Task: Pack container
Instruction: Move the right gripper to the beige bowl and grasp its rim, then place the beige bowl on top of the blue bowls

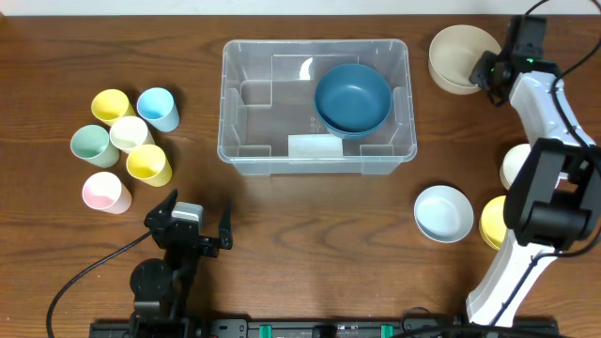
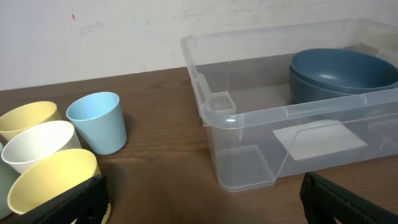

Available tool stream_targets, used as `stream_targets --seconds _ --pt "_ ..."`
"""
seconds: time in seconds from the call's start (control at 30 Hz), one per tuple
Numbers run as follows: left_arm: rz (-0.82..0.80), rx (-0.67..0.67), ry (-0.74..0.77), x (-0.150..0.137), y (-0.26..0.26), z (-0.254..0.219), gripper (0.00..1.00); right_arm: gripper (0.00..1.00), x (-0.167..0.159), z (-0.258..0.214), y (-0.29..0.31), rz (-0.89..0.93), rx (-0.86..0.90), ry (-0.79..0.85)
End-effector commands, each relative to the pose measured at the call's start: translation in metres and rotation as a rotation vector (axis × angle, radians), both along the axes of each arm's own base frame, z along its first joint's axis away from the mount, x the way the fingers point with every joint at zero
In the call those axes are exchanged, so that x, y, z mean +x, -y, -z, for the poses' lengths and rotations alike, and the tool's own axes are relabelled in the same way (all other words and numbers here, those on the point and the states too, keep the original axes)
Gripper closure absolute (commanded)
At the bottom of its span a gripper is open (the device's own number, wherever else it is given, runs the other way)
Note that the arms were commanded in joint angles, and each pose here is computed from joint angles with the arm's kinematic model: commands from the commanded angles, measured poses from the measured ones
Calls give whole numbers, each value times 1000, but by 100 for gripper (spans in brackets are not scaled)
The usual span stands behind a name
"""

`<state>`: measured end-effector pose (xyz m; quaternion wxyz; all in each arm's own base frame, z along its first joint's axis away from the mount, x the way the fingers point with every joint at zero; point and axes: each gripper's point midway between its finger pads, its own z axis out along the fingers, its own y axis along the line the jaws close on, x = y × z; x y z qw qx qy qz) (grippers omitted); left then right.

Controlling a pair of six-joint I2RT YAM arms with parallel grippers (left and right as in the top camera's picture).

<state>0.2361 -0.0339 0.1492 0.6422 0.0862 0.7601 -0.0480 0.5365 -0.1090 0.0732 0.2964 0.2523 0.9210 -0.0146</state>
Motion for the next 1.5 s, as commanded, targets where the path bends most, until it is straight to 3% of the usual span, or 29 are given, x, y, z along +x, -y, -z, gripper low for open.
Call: stream_targets --seconds 0.0,0.5,0.63,0.73,0.83,0.97,1.17,1.37,1.47 --pt "7 5 -38 -1 1 14 2 56 2 1 0 26 24 13" --pt "7 5 -38 -1 1 14 2 66 -5 54 -1 76 71 -78" --pt "7 5 -38 -1 1 14 2 79 -4 54 0 77 69 -72" --pt "7 5 -38 -1 1 14 2 99 -4 51 2 81 69 -67" --pt "7 5 -38 -1 1 14 2 99 -4 40 5 88 69 -50" --pt "7 5 -38 -1 1 14 2 99 -3 -4 14 94 52 22" --pt "7 5 -38 -1 1 14 2 99 -19 -126 11 55 20 214" --pt "7 5 -38 -1 1 14 2 99 -50 -238 -47 -107 97 428" --pt "7 5 -38 -1 1 14 2 98 -62 -261 -87 -200 129 460"
